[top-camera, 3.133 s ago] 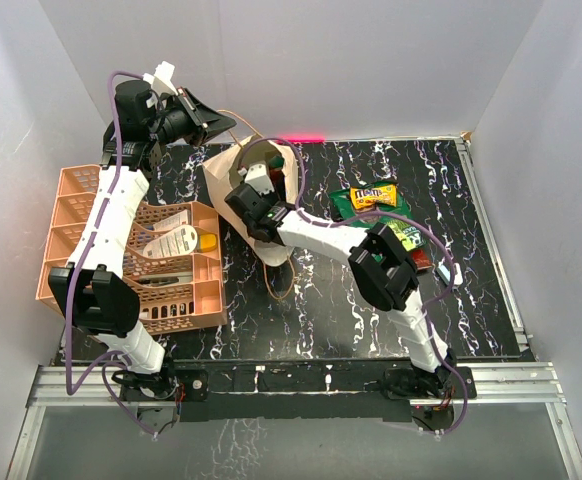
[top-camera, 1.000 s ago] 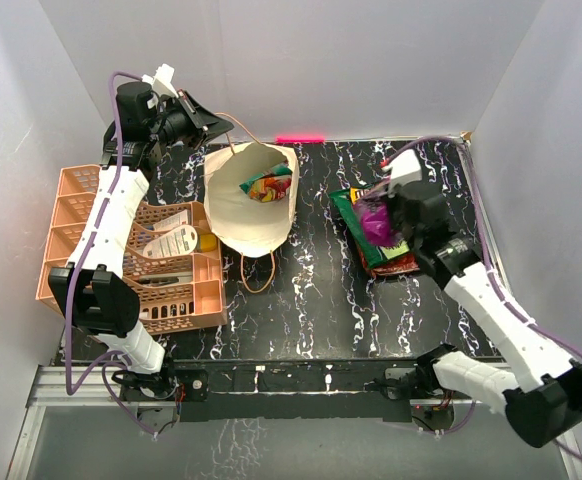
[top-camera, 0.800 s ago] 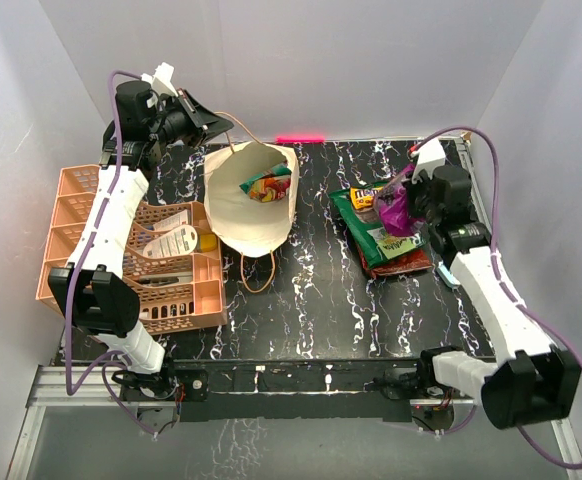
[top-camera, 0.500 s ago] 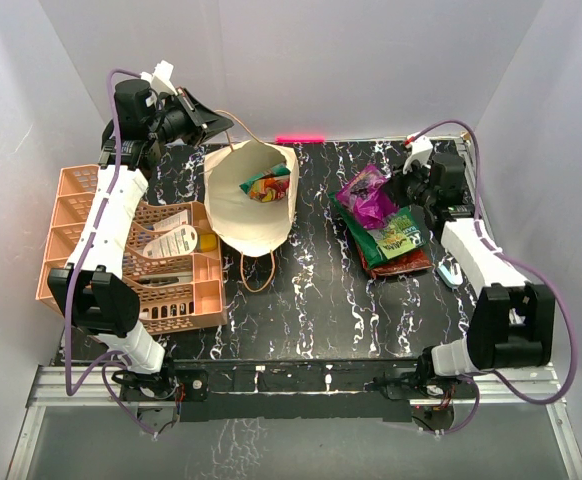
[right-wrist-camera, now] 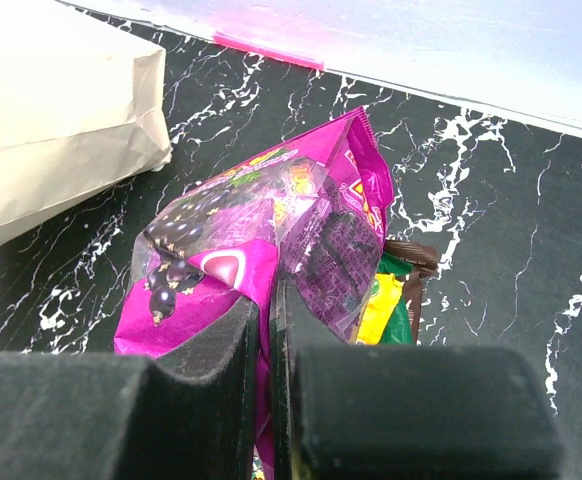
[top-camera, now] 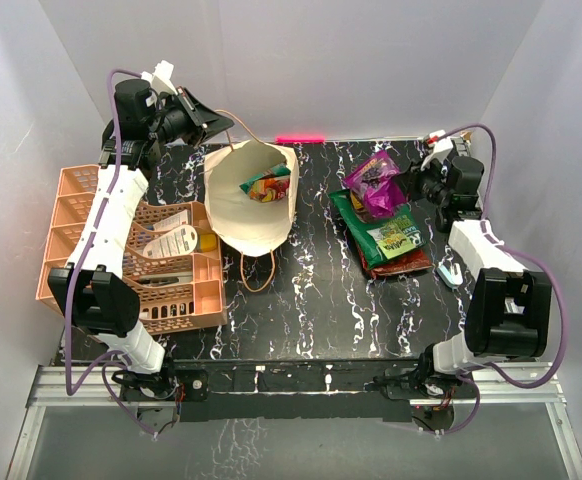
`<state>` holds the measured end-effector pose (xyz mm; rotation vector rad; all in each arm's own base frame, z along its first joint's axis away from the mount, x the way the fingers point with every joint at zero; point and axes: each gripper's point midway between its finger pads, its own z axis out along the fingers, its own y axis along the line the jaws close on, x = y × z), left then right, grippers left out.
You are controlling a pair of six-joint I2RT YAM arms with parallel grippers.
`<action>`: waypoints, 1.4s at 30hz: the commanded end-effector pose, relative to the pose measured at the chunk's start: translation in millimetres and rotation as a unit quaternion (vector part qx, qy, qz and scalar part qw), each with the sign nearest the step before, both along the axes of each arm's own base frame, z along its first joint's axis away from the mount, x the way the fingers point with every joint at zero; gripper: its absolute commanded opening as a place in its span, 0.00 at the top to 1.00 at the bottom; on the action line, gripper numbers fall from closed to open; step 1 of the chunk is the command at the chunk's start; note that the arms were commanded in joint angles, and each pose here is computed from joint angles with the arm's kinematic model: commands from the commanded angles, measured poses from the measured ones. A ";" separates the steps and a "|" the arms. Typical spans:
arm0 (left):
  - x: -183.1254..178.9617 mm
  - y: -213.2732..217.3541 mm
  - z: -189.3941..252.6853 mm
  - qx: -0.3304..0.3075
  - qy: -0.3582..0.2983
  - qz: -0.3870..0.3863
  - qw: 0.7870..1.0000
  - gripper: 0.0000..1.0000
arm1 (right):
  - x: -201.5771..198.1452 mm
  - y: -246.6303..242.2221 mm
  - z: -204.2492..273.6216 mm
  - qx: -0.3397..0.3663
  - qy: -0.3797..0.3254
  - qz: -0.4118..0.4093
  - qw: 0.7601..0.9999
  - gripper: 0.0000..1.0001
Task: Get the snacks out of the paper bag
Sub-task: Place the snack at the center of the board.
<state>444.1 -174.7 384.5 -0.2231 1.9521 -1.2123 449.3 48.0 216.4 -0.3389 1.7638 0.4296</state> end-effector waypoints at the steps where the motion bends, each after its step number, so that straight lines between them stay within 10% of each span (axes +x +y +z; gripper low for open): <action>1: -3.0 -2.5 20.7 -0.009 -0.028 -0.010 1.000 1.00 | 4.4 3.2 31.6 0.006 -0.085 0.018 0.996 0.92; 10: -3.5 -2.5 19.8 -0.010 -0.027 -0.010 1.000 1.00 | -13.4 -13.1 -23.4 0.009 -0.047 -0.034 0.998 0.85; 28: -9.3 -3.8 8.8 -0.013 -0.019 -0.015 1.000 1.00 | -116.3 4.5 -0.8 0.115 0.065 -0.086 0.988 0.08; 36: -12.0 -1.8 10.7 -0.009 -0.020 -0.009 1.000 1.00 | -167.0 76.7 -5.9 0.253 0.112 -0.013 0.961 0.02; 42: -17.1 -1.3 16.2 -0.009 -0.025 -0.009 1.000 1.00 | -167.0 162.4 19.8 0.141 0.114 0.045 0.982 0.02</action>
